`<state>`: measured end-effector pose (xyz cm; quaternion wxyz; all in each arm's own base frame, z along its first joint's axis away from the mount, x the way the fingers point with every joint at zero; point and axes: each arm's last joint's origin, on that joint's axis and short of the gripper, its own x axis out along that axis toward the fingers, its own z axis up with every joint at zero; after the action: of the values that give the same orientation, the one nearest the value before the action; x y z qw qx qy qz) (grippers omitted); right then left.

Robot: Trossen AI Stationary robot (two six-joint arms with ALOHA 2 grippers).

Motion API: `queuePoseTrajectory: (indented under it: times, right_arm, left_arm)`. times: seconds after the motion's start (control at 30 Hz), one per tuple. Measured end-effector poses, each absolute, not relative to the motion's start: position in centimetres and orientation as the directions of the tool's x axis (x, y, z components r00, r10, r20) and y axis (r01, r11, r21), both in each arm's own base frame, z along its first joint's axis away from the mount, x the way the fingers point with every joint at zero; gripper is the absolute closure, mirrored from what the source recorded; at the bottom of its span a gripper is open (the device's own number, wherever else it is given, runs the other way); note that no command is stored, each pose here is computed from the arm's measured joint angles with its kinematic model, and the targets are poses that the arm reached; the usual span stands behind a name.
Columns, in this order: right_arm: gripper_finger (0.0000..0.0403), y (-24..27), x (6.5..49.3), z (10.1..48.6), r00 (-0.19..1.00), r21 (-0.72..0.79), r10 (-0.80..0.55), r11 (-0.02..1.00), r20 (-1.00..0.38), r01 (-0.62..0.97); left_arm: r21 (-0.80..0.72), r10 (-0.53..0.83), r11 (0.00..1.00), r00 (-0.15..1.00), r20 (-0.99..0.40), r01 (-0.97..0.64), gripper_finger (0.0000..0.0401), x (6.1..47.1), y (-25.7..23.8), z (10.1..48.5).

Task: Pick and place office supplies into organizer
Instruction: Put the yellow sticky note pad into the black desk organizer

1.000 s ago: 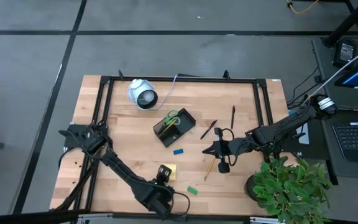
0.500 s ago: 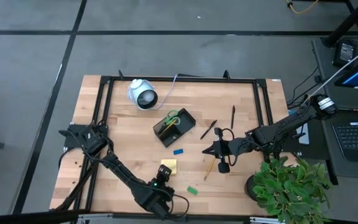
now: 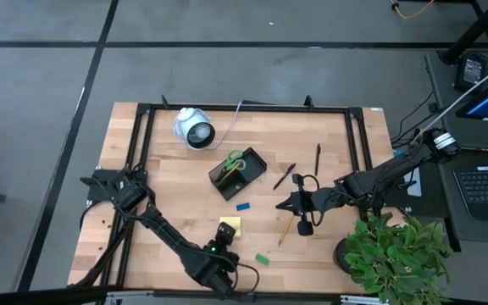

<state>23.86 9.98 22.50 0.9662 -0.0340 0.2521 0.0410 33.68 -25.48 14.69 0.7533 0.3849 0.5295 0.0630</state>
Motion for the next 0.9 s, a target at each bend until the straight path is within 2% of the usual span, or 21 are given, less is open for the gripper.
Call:
queuePoseTrajectory:
  times: [0.47, 0.9]
  right_arm:
    - [0.0395, 10.0, 23.9, 22.5, 0.869, -0.045, 0.062, 0.994, -0.490, -0.096]
    - [0.0395, 10.0, 23.9, 22.5, 0.869, -0.045, 0.062, 0.994, -0.490, -0.096]
  left_arm:
    - [0.628, 0.501, 0.706, 0.394, -0.770, 0.328, 0.0256, 34.7, -24.2, 14.4]
    - [0.597, 0.489, 0.765, 0.385, -0.783, 0.242, 0.0256, 34.8, -24.0, 14.4]
